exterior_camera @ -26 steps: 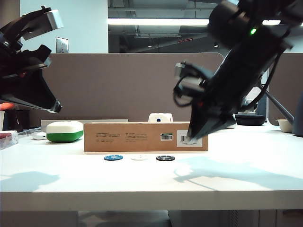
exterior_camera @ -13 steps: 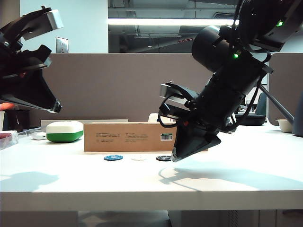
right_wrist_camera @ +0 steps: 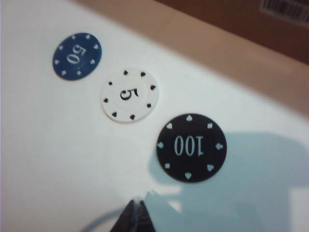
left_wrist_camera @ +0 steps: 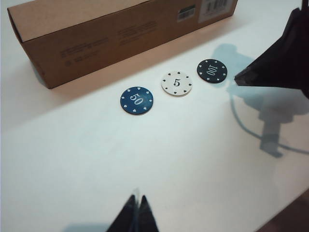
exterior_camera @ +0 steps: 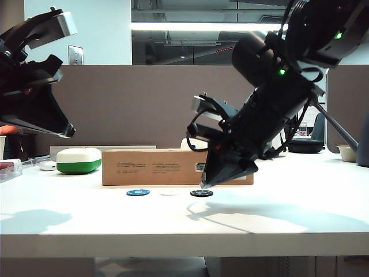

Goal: Push the chip with the highest value in the row forward next to the rectangular box.

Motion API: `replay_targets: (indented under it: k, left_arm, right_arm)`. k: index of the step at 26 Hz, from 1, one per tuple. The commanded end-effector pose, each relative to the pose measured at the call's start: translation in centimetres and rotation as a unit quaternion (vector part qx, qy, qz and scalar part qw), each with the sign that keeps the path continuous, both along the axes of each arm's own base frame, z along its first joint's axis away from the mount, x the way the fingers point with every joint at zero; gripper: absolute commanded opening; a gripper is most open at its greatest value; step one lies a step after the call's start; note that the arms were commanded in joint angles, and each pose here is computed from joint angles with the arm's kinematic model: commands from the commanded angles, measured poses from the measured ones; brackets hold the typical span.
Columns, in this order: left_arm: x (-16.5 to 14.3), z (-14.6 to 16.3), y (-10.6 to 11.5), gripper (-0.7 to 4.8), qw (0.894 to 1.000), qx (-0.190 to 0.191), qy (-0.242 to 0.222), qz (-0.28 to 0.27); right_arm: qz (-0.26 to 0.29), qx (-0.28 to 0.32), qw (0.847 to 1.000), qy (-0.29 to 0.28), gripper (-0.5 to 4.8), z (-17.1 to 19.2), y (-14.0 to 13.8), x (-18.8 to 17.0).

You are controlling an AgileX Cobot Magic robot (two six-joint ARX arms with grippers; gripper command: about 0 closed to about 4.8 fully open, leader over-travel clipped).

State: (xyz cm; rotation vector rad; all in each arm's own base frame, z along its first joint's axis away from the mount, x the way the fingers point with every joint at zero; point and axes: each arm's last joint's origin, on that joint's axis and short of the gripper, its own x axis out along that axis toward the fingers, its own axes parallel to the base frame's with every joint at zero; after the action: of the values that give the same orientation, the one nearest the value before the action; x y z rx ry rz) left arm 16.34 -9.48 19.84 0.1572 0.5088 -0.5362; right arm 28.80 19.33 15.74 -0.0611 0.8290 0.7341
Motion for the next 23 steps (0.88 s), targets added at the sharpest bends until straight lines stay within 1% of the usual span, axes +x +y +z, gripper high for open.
replay_targets:
  k: [1,10,13,19,23]
  left_arm:
    - [0.1,0.3,-0.1,-0.05,1.000,-0.005,-0.008,-0.002]
    - [0.1,0.3,-0.1,-0.05,1.000,-0.005,-0.008,-0.002]
    - [0.1,0.3,-0.1,-0.05,1.000,-0.005,-0.008,-0.002]
    - [0.1,0.3,-0.1,-0.05,1.000,-0.005,-0.008,-0.002]
    - [0.1,0.3,-0.1,-0.05,1.000,-0.005,-0.008,-0.002]
  right_arm:
    - [-0.006,0.005,1.000,0.012,-0.09,-0.4,0.2,0.1]
    - [-0.011,0.015,1.000,-0.005,-0.09,-0.4,0.3,0.5]
    - [-0.017,0.009,1.000,-0.007,-0.09,-0.4,0.3,0.5]
    - [-0.032,0.010,0.999,0.022,-0.09,-1.7,0.5,0.8]
    - [-0.038,0.002,0.999,0.023,-0.09,-2.1,0.7,1.3]
